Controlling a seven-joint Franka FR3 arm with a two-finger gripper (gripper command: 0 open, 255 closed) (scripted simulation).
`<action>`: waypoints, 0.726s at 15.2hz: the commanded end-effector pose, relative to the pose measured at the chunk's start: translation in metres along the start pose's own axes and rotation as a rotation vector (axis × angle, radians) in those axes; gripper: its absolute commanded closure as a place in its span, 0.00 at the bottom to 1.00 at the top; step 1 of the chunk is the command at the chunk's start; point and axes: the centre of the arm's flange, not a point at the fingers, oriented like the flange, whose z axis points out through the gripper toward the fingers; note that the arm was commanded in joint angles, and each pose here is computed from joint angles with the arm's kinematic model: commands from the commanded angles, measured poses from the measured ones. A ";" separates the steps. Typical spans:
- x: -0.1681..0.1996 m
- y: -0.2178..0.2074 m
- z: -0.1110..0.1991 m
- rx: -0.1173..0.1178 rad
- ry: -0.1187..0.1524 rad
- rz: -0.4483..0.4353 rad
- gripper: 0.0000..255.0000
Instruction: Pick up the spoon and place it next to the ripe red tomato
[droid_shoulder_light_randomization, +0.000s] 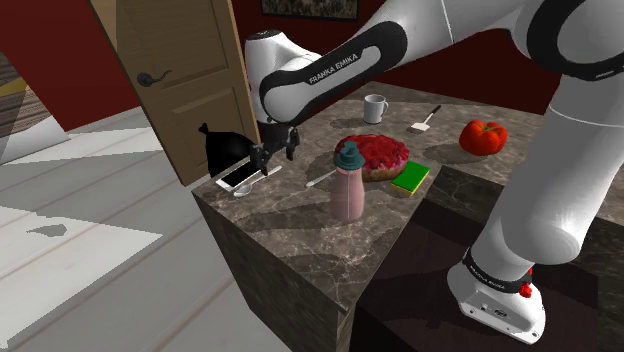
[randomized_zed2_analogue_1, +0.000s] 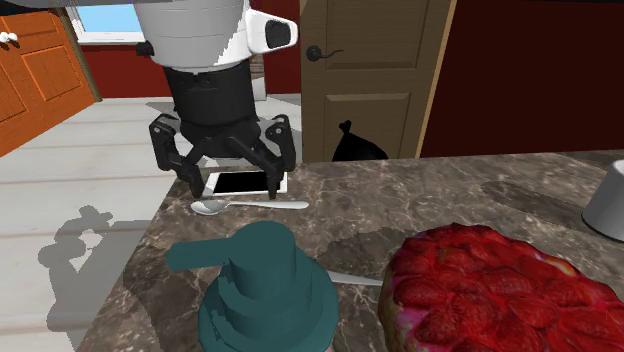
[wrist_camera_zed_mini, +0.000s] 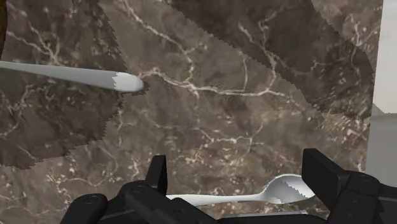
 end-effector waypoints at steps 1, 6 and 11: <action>0.018 -0.016 0.014 -0.005 0.013 -0.012 0.00; 0.058 -0.058 0.042 -0.020 0.045 -0.040 0.00; 0.091 -0.093 0.066 -0.032 0.071 -0.063 0.00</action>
